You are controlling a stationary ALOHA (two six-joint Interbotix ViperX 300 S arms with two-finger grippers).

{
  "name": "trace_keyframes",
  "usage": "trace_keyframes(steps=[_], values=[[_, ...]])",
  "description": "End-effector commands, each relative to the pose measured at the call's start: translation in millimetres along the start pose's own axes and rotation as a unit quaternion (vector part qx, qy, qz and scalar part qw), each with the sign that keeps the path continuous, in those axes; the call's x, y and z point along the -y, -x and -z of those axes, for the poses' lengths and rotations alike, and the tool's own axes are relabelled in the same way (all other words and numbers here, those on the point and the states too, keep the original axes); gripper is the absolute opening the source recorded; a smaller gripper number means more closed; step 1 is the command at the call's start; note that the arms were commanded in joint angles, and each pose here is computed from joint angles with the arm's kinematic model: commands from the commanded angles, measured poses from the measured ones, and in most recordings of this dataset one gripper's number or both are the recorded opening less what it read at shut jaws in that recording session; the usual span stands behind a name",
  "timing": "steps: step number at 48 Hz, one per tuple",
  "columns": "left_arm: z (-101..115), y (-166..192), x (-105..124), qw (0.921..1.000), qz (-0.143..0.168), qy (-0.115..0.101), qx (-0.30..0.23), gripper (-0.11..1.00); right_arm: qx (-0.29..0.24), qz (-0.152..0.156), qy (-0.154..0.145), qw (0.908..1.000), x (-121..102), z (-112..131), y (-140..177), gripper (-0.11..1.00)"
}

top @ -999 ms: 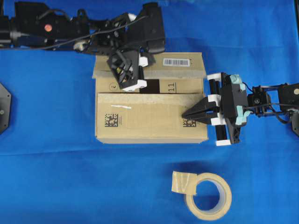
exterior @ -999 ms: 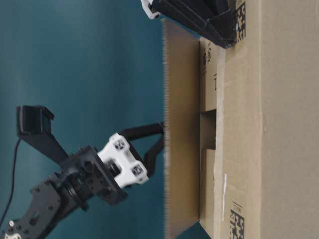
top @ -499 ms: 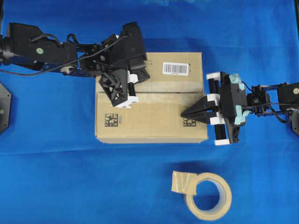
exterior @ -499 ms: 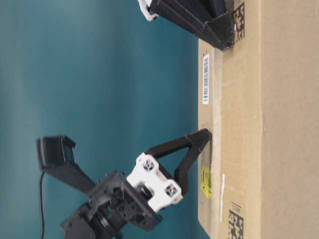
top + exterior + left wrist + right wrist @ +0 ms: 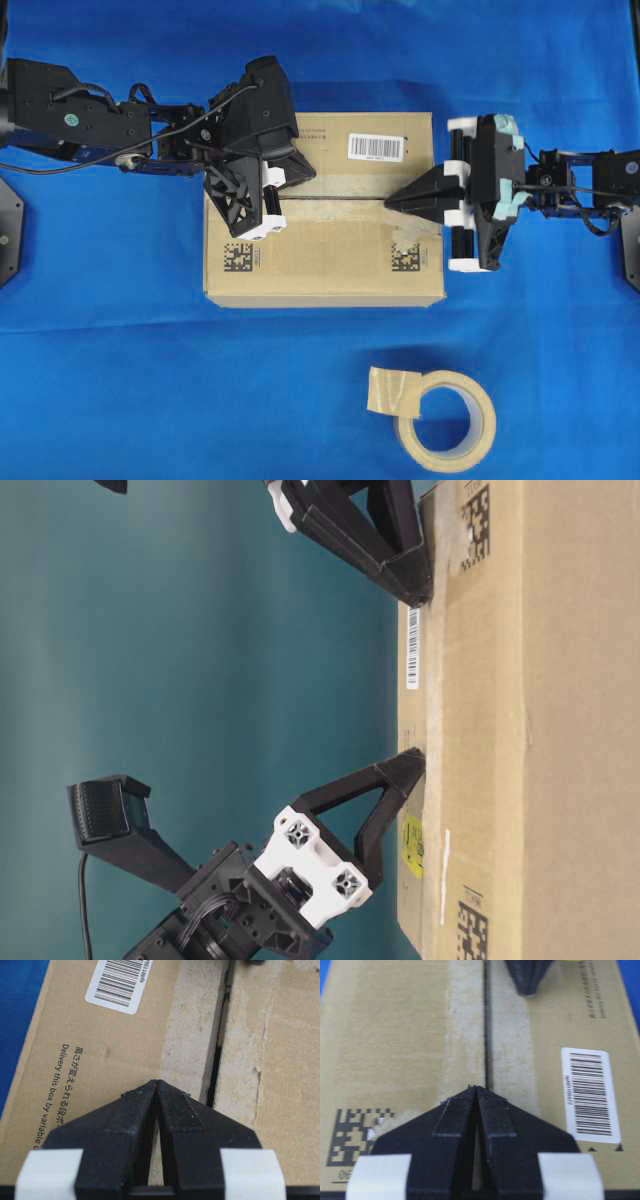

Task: Close the cardboard box.
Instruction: 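Press both grippers down along the center seam of the closed flaps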

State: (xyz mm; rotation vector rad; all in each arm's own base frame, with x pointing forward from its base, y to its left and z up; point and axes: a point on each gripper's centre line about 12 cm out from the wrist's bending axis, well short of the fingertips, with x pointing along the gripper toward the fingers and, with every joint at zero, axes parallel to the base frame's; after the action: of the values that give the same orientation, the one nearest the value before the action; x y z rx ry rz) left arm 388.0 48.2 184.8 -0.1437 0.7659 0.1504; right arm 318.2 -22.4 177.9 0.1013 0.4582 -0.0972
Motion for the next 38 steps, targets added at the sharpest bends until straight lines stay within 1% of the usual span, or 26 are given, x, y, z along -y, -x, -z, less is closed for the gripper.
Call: trace_keyframes(steps=[1, 16, 22, 31, 38], values=[[-6.3, 6.6, 4.9, 0.9999, 0.005, -0.003, 0.013, 0.00, 0.014, 0.001, 0.000, 0.9999, 0.7, -8.7, -0.7, 0.00], [-5.4, 6.9, 5.4, 0.9999, 0.006, -0.003, 0.012, 0.00, 0.001, 0.003, 0.000, 1.0000, 2.2, 2.7, 1.6, 0.00], [-4.2, 9.3, 5.8, 0.9998, 0.007, -0.003, 0.021, 0.00, -0.003, 0.004, -0.001, 1.0000, 3.1, 6.2, 2.4, 0.00], [0.1, 17.7, 14.1, 0.9973, 0.019, -0.014, 0.069, 0.00, -0.006, 0.006, -0.002, 1.0000, 4.3, 8.6, 2.9, 0.00], [7.5, 31.8, 17.9, 0.9914, 0.029, -0.018, 0.126, 0.00, -0.004, 0.008, -0.004, 1.0000, 5.8, 8.1, 2.9, 0.00]])
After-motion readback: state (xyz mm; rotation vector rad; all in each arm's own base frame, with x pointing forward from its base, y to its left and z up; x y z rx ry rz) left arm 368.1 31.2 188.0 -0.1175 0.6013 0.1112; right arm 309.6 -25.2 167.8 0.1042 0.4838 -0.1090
